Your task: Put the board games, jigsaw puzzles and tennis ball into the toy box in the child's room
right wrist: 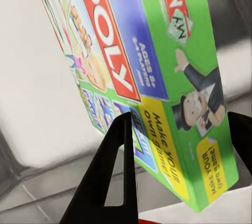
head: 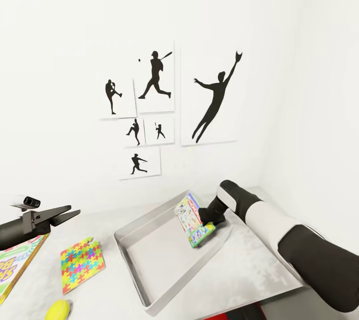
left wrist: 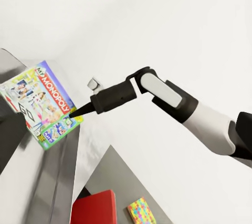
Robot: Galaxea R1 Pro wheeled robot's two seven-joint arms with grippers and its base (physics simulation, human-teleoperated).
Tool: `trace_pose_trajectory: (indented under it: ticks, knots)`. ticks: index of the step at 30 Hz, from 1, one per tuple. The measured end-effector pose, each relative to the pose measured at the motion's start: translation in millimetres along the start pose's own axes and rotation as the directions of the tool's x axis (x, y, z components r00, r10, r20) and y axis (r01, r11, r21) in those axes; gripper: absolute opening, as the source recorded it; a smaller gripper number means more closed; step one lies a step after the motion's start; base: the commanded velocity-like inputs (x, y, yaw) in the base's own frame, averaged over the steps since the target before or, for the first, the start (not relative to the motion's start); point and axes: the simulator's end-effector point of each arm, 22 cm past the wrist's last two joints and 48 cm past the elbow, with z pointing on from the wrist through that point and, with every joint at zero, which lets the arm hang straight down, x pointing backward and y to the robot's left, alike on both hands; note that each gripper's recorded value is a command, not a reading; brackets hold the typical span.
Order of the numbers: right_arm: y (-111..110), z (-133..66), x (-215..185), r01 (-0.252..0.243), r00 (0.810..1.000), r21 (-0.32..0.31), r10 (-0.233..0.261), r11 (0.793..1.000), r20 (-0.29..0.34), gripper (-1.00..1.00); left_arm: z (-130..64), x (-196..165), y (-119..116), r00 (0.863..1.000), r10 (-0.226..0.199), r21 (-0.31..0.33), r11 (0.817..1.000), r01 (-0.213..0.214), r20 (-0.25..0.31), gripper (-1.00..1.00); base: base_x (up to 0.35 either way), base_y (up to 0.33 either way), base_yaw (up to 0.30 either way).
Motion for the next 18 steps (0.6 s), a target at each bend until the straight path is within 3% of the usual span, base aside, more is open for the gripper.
trace_pose_trajectory:
  ticks: [9,18]
  knots:
    - [9.9,3.7,2.6,0.033,0.999,0.010,-0.032,0.999,-0.010,-1.00,-0.1,-0.1,0.0,1.000,0.000,0.000,1.000,0.000,0.000,1.00,0.000,0.000,0.000]
    - [-1.3,6.6,8.8,0.010,0.999,0.030,-0.009,1.000,-0.032,-1.00,0.3,0.3,0.0,1.000,-0.001,0.001,1.000,0.001,-0.001,1.00,0.000,0.000,0.000]
